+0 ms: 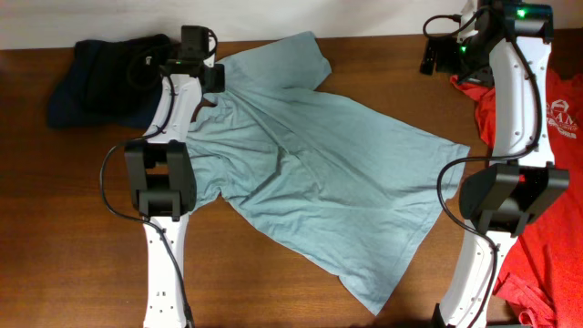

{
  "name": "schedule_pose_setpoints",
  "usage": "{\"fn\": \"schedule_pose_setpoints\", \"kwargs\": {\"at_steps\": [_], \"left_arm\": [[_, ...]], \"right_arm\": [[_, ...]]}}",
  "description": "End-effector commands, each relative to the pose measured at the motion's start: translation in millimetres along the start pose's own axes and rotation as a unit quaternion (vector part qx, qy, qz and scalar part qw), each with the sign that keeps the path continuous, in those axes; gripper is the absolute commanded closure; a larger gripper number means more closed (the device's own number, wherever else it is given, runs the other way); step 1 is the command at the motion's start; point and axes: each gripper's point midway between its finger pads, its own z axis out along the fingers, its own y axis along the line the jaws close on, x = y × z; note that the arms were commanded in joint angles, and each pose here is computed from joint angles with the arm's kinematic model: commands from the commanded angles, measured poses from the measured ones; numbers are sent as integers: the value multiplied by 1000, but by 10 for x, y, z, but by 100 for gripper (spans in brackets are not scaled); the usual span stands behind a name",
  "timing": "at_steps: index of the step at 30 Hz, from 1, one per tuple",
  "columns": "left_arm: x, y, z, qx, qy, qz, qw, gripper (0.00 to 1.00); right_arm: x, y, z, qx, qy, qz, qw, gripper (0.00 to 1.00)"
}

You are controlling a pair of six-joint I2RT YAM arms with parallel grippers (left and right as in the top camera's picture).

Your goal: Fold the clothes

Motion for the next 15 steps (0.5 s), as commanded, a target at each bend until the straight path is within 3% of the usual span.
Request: {"fn": "schedule_pose_setpoints", "kwargs": {"at_steps": [1, 7, 9, 15], "left_arm": [[402, 175, 239, -31, 55, -3, 998, 51], [-8, 88, -81, -24, 15, -1, 1000, 7], [-271, 7, -347, -13, -11, -10, 1000, 1], [-714, -176, -1376, 38, -38, -88, 995, 1]], "right_arm": [[-37, -8, -69, 4, -10, -3, 1000, 1], [-37, -7, -69, 4, -11, -3, 1000, 1], [-37, -7, -69, 4, -11, -3, 1000, 1], [-37, -8, -69, 4, -10, -3, 1000, 1]]}}
